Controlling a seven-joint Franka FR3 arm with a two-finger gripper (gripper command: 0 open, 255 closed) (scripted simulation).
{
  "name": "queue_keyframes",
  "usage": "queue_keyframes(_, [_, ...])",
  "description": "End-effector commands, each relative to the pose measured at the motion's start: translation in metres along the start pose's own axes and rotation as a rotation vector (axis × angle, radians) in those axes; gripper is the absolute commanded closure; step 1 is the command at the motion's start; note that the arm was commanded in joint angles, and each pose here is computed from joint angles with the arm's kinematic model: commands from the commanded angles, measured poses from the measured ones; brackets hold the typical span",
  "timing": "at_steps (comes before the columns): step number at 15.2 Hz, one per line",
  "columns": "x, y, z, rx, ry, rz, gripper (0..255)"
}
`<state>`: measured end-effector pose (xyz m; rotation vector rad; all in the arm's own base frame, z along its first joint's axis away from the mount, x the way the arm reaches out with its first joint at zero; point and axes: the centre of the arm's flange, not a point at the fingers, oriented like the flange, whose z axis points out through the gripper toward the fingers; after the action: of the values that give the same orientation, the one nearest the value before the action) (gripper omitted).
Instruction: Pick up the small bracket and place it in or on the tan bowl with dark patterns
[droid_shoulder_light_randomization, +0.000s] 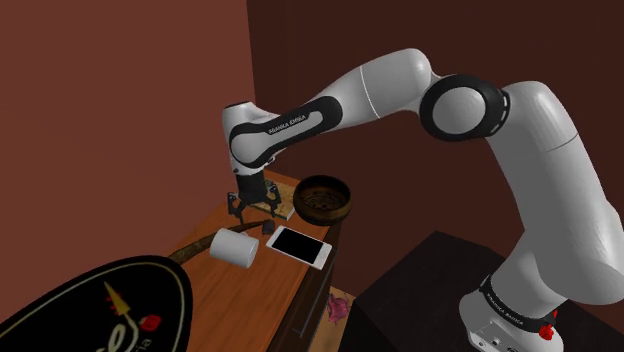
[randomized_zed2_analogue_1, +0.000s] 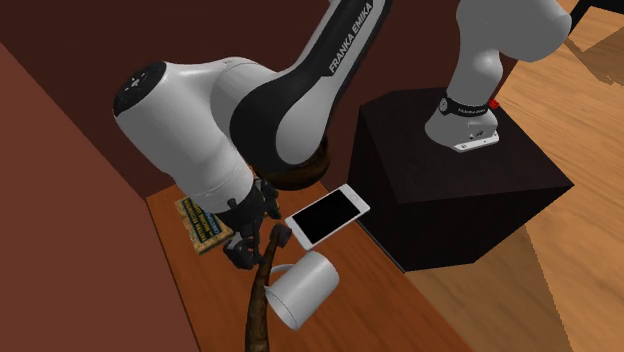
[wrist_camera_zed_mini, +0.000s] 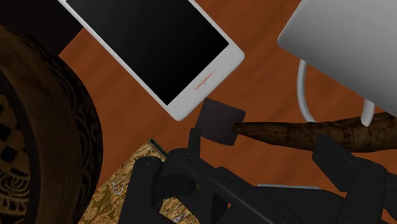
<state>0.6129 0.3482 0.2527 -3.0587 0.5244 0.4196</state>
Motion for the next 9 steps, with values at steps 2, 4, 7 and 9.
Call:
queue_keyframes(2, [-0.0064, 0.0025, 0.0295, -0.054, -0.051, -0.004, 0])
queue_keyframes(4, [-0.0071, 0.0044, 0.028, -0.054, -0.051, -0.004, 255])
queue_keyframes(7, [-0.0066, 0.0006, 0.029, -0.054, -0.05, -0.003, 255])
queue_keyframes(9, [-0.0099, 0.0004, 0.0254, -0.055, -0.051, -0.005, 255])
